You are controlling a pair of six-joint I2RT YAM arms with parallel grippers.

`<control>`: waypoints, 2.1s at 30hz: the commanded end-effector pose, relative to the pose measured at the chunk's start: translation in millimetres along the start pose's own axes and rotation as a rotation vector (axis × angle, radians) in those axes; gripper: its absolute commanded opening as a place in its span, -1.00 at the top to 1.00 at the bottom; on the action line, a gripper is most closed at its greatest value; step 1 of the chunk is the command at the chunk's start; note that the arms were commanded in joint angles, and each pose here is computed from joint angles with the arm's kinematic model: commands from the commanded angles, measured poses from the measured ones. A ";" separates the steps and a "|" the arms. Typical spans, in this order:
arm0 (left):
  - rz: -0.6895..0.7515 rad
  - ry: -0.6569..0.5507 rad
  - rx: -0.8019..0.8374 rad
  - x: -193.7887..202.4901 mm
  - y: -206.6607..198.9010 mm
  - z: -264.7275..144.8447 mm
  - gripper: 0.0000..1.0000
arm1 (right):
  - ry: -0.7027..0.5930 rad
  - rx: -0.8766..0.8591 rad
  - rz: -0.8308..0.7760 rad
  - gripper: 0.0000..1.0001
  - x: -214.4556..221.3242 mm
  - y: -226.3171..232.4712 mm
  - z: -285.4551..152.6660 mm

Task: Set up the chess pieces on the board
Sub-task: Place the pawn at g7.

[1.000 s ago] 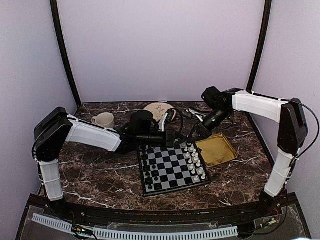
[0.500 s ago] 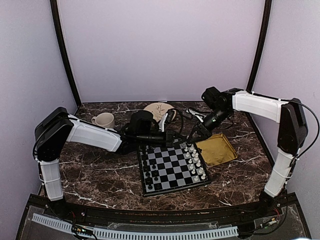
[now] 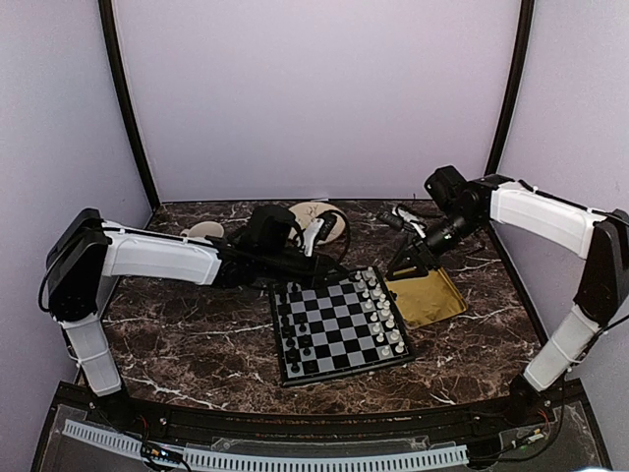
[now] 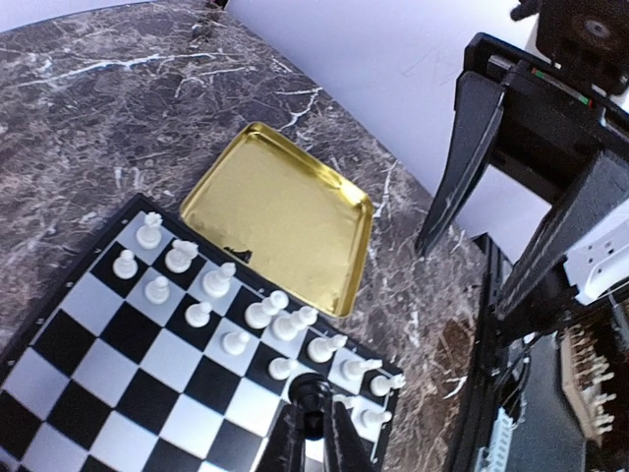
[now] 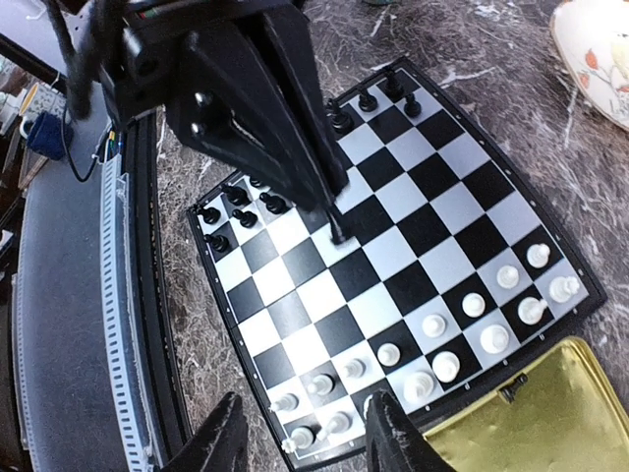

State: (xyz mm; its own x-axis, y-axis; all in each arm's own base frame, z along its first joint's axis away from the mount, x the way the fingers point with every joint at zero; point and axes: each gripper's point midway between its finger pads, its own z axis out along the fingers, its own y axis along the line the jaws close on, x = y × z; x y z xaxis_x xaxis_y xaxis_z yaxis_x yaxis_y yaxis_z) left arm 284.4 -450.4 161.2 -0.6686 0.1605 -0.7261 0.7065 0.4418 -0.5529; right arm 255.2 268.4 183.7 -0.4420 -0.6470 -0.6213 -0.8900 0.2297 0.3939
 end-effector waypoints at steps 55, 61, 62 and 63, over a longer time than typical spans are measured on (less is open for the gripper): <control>0.241 0.603 -0.587 58.1 130.7 -43.7 0.76 | -0.020 0.144 -0.014 0.15 57.9 -30.7 4.9; 0.246 0.605 -0.598 59.2 134.2 -42.7 0.75 | -0.022 0.140 -0.017 0.15 57.7 -29.8 5.0; 0.247 0.604 -0.597 59.0 134.3 -42.1 0.74 | -0.021 0.139 -0.017 0.15 58.2 -29.7 5.2; 0.250 0.601 -0.597 58.2 134.7 -41.2 0.74 | -0.020 0.138 -0.017 0.15 58.3 -29.8 5.4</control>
State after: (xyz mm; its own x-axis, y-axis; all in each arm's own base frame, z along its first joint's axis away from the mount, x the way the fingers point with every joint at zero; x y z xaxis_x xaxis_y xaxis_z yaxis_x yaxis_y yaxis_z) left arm 323.9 -340.5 54.1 -0.6410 0.6864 -0.3434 0.7267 0.6868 0.0163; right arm 258.2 225.4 131.3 -0.4448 -0.6391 -0.6274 -0.8951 0.3399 0.2884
